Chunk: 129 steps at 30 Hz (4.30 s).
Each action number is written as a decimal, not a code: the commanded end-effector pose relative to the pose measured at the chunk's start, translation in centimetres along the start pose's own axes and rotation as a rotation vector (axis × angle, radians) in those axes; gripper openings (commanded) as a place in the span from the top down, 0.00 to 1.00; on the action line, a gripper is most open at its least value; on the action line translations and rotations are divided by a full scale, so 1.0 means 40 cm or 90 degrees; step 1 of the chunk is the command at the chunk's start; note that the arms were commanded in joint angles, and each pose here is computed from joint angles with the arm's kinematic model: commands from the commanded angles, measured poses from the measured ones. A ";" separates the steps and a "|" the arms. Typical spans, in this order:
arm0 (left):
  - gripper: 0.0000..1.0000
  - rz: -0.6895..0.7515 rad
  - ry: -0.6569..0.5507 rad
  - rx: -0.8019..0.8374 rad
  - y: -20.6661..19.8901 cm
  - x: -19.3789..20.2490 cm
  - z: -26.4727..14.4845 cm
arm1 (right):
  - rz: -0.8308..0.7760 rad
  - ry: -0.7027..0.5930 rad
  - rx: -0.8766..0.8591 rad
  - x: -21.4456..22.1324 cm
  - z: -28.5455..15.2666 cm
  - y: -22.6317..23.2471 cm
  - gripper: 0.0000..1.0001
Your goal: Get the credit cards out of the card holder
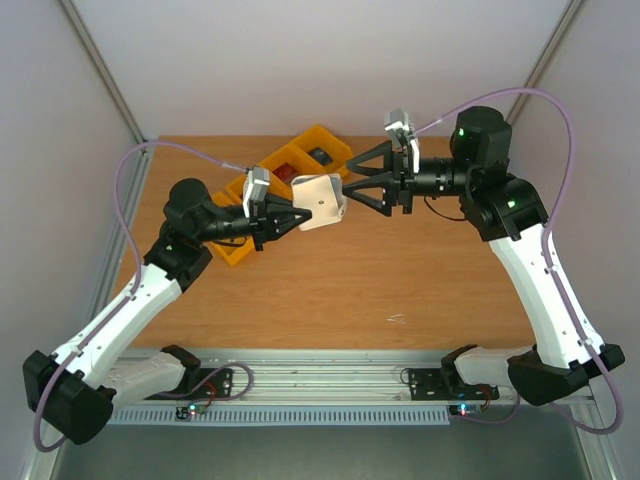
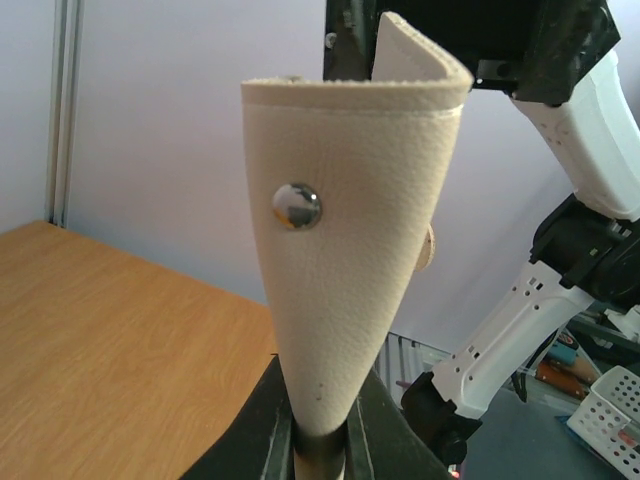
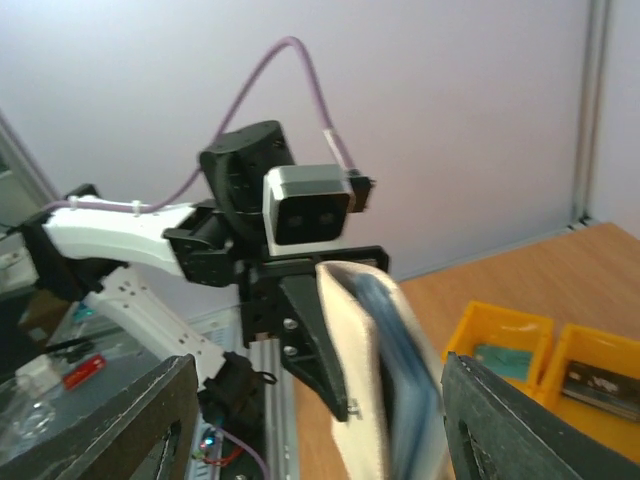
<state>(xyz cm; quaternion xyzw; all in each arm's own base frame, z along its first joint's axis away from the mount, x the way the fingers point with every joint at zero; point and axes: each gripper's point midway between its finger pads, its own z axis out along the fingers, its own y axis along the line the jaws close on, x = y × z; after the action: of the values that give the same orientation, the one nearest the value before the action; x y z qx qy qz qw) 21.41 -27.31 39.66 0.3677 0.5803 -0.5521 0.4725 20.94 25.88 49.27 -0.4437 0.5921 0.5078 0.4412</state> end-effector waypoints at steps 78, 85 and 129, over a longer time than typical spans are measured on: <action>0.58 0.047 -0.042 -0.040 0.018 -0.002 -0.016 | 0.130 0.118 -0.039 0.175 0.107 -0.075 0.99; 0.01 -0.038 -0.107 -0.339 0.217 0.020 -0.091 | 0.230 0.162 0.296 0.257 0.059 -0.303 0.99; 0.23 -0.058 -0.082 -0.204 0.167 0.057 -0.128 | 0.160 0.154 0.118 0.173 0.165 -0.109 0.99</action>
<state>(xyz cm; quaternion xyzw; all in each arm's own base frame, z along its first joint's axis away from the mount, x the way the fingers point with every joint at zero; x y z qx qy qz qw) 30.50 -19.39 30.47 0.1211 0.7330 -0.4132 0.5265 26.85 30.09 38.95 -0.3436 0.7900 0.3569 0.3611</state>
